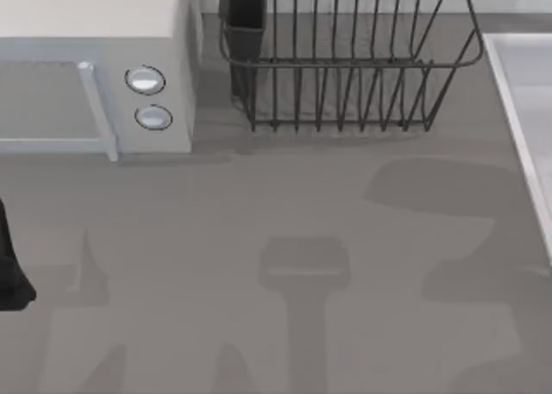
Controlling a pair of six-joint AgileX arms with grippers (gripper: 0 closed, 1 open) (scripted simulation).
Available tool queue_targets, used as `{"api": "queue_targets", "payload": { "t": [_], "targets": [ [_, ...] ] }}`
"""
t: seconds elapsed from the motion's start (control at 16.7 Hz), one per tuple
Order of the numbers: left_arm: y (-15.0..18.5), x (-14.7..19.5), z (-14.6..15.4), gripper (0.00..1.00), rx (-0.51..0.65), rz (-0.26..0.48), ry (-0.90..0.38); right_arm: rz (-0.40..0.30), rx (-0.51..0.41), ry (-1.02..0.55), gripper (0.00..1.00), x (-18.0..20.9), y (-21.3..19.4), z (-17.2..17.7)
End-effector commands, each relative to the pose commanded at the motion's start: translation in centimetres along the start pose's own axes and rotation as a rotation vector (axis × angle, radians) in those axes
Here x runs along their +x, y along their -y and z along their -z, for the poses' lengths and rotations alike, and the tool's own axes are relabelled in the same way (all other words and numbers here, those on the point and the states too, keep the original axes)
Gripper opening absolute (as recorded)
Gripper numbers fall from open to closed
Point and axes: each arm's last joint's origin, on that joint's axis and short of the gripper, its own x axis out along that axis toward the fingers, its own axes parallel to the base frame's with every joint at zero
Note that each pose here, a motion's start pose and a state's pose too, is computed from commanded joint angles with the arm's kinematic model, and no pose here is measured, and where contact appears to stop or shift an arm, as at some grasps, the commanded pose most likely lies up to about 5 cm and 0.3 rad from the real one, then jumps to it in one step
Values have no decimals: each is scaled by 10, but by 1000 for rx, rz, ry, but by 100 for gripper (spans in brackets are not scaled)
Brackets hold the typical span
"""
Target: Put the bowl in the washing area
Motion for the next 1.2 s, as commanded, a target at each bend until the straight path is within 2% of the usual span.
{"api": "queue_targets", "payload": {
  "t": [0.24,0.78,0.96,1.2],
  "targets": [
    [0,0,0,100,0,0,0,-3,4,-7,0,7,5,23],
    [0,0,0,100,0,0,0,3,-8,10,0,5,5,131],
    [0,0,0,100,0,0,0,4,-4,4,0,-1,2,147],
    [0,0,0,100,0,0,0,4,-3,3,0,-1,1,149]
  ]
}}
